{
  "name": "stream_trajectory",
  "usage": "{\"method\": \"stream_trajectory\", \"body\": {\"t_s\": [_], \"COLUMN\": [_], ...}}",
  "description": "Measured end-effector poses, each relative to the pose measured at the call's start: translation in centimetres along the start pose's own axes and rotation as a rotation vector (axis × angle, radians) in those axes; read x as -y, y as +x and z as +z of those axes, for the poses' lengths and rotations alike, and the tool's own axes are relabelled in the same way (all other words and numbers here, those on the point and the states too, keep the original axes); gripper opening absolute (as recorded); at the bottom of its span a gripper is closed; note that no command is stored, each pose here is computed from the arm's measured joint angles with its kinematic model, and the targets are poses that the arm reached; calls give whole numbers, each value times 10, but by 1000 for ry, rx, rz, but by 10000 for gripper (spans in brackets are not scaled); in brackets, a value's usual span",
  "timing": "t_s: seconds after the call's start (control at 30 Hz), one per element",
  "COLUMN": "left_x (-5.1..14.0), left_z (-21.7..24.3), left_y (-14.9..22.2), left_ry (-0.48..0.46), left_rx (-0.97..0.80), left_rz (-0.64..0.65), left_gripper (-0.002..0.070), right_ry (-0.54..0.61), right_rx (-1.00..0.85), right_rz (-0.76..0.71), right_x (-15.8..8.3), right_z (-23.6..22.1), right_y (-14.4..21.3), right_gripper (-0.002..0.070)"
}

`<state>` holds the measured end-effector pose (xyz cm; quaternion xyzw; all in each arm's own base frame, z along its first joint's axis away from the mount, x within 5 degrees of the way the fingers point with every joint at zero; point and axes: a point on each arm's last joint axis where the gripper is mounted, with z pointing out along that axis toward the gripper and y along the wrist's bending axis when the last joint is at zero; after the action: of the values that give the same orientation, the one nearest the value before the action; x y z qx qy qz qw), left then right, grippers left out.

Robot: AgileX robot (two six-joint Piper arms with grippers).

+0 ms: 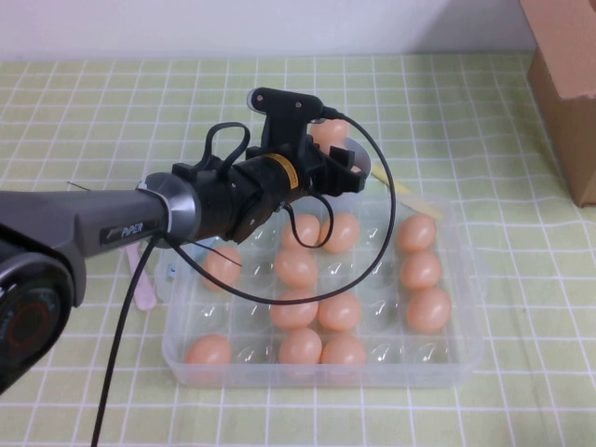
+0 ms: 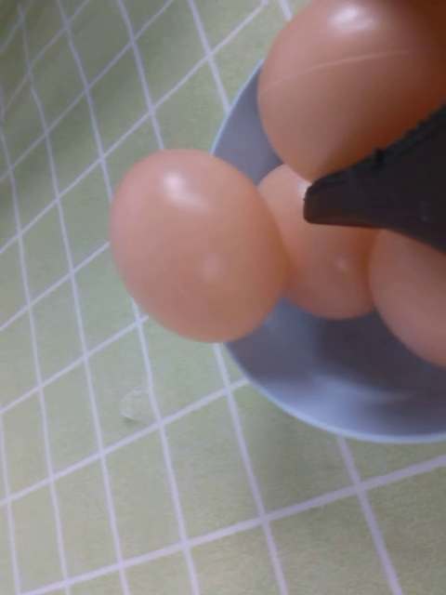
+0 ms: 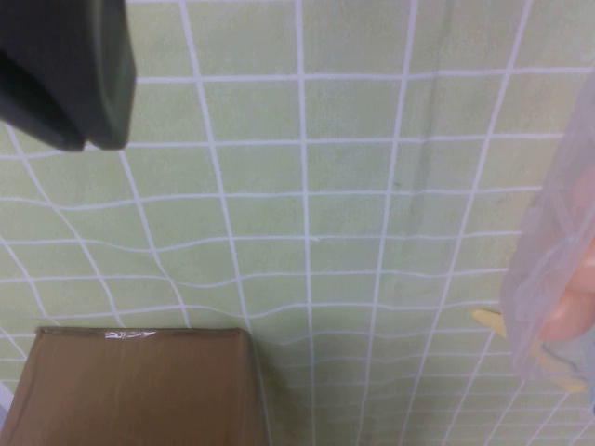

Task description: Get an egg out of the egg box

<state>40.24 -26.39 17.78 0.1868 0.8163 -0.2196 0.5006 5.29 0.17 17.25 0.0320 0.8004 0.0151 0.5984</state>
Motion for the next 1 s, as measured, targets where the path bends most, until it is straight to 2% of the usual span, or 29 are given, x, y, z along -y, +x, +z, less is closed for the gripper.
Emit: {"method": "stream_trajectory", "body": {"t_s": [0.13, 0.3, 0.4, 0.73, 0.8, 0.83, 0.97, 1.0], "left_x": [0, 1, 1, 9, 10, 9, 4, 4], "left_z": [0, 0, 0, -39, -51, -59, -89, -96], "left_y": [0, 0, 0, -43, -45, -45, -41, -41], "left_ry": [5, 6, 9, -6, -8, -10, -18, -16], "left_rx": [-2, -3, -4, 51, 53, 51, 53, 63], "left_rz": [25, 37, 47, 203, 211, 212, 199, 197], "left_gripper": [359, 459, 490, 499, 462, 421, 157, 111], "right_ry": [0, 0, 0, 0, 0, 0, 0, 0], "right_rx": [0, 0, 0, 0, 0, 0, 0, 0], "right_rz": [0, 0, 0, 0, 0, 0, 0, 0], "right_x": [0, 0, 0, 0, 0, 0, 0, 0], "right_z": [0, 0, 0, 0, 0, 0, 0, 0], "right_y": [0, 0, 0, 0, 0, 0, 0, 0], "right_gripper": [-17, -17, -17, -17, -17, -17, -17, -17]}}
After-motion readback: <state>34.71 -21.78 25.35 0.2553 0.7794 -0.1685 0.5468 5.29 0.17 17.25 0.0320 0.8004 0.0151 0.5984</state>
